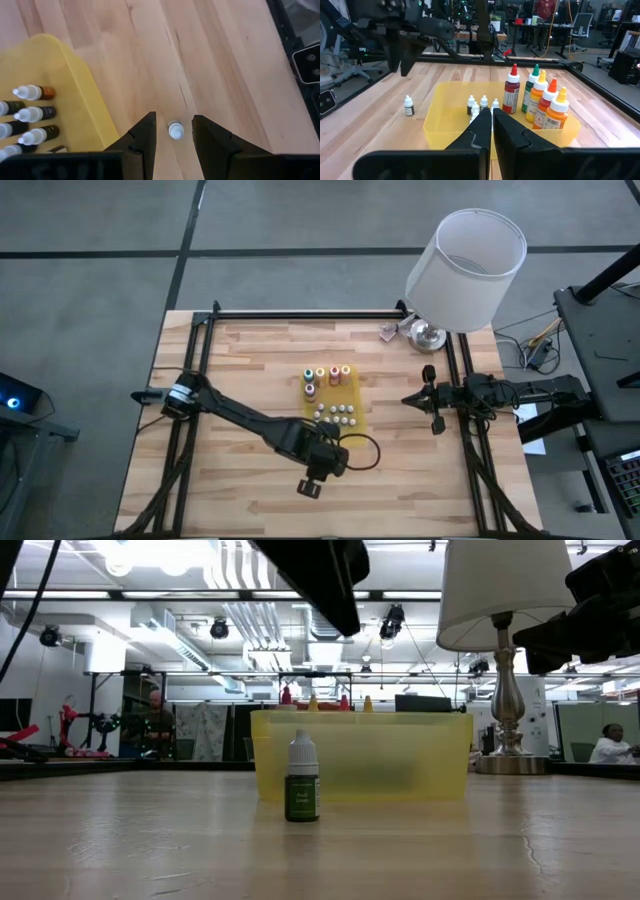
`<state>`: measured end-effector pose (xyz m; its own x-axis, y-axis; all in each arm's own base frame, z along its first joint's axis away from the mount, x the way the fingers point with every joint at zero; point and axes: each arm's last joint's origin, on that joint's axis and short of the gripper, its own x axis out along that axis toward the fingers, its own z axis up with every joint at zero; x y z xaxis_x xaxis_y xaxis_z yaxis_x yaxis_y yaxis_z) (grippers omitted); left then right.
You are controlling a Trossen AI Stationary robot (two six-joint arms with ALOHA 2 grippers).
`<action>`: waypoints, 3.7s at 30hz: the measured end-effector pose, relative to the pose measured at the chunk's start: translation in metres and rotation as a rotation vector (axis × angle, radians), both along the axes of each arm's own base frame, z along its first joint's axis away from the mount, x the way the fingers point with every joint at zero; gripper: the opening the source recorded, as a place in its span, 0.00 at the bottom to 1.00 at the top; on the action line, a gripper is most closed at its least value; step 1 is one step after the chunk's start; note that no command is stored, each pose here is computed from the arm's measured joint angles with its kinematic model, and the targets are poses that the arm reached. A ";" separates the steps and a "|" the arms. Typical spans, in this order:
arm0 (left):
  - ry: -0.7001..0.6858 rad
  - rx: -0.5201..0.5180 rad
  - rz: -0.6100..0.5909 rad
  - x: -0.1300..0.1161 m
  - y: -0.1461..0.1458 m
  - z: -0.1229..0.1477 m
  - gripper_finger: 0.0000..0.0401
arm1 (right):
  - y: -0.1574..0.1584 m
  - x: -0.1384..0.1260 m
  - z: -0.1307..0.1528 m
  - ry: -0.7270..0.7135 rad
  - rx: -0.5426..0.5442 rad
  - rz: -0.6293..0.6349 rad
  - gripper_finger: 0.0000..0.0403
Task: Pick & Place food coloring
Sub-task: Put the small green food coloring bottle into the bin
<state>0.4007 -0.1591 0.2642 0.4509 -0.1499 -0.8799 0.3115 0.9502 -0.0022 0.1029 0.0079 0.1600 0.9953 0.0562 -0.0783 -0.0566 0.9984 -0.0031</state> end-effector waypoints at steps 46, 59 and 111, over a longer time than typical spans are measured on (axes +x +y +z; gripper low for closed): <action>0.096 -0.046 0.151 0.003 0.006 -0.048 0.48 | 0.000 0.000 0.000 0.001 0.000 0.000 0.02; 0.147 -0.065 0.118 0.006 -0.001 -0.067 0.48 | 0.000 0.000 0.000 0.001 0.000 0.000 0.02; 0.167 -0.070 0.144 0.004 -0.001 -0.084 0.43 | 0.000 0.000 0.000 0.000 0.000 0.000 0.02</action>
<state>0.4052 -0.1605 0.1799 0.3214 -0.1575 -0.9337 0.1626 0.9806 -0.1095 0.1029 0.0079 0.1599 0.9953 0.0562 -0.0788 -0.0566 0.9984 -0.0031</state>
